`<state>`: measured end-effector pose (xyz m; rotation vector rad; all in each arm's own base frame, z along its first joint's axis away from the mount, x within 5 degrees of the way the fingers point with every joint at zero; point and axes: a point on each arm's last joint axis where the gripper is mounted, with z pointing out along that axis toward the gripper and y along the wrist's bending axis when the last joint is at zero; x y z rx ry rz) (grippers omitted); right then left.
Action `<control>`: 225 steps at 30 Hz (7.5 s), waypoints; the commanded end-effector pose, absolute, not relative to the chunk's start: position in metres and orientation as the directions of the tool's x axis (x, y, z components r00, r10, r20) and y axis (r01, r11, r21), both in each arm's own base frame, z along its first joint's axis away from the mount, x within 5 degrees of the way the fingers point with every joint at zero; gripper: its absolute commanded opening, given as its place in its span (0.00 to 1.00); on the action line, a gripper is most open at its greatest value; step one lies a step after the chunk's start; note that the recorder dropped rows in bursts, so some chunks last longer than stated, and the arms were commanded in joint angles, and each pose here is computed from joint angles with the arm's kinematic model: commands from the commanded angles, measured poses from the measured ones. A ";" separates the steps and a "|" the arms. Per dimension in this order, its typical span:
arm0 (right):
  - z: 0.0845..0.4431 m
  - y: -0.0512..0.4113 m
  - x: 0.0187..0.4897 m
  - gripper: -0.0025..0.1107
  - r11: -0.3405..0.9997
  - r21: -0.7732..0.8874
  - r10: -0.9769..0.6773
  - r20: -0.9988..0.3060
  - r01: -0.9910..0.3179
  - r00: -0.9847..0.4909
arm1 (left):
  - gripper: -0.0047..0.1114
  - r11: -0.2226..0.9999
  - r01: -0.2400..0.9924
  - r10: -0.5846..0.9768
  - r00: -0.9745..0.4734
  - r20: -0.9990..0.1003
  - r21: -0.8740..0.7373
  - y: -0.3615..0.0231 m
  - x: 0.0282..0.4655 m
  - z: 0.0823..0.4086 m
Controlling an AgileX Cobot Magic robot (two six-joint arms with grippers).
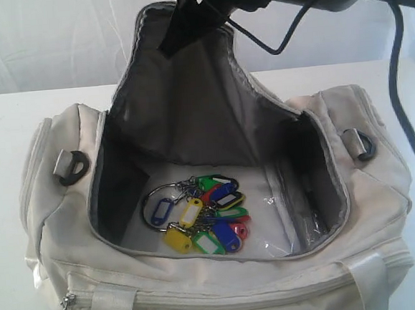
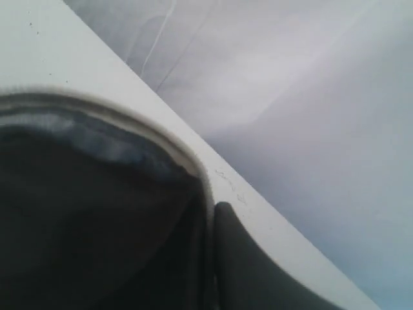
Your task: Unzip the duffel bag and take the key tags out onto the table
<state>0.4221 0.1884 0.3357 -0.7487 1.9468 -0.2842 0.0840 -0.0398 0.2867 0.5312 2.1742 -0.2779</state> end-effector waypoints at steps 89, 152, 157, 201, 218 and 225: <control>0.261 -0.018 0.303 0.62 0.997 0.043 -0.042 -0.445 -0.069 -0.895 | 0.04 0.882 0.471 0.269 -0.552 -0.789 -0.029 -0.041 0.082 0.285; 0.390 -0.007 0.180 0.60 0.961 0.276 0.217 -0.776 -0.009 -0.593 | 0.04 0.832 0.546 0.256 -0.536 -0.805 -0.099 -0.053 0.087 0.310; 0.374 0.007 0.163 0.54 0.959 0.274 0.169 -0.765 -0.077 -0.622 | 0.04 0.745 0.660 0.365 -0.525 -0.769 -0.098 -0.068 0.110 0.346; 0.221 0.105 0.163 0.02 0.743 0.476 -0.372 -0.292 -0.472 -0.881 | 0.04 0.250 0.967 0.871 -0.204 -0.447 0.044 -0.248 0.293 0.234; 0.221 0.105 0.162 0.02 0.739 0.481 -0.379 -0.282 -0.472 -0.881 | 0.57 0.132 0.988 0.914 -0.088 -0.395 0.085 -0.254 0.304 0.200; 0.221 0.105 0.162 0.02 0.739 0.480 -0.379 -0.285 -0.473 -0.880 | 0.57 0.112 0.993 0.934 -0.096 -0.344 0.027 -0.253 0.303 0.183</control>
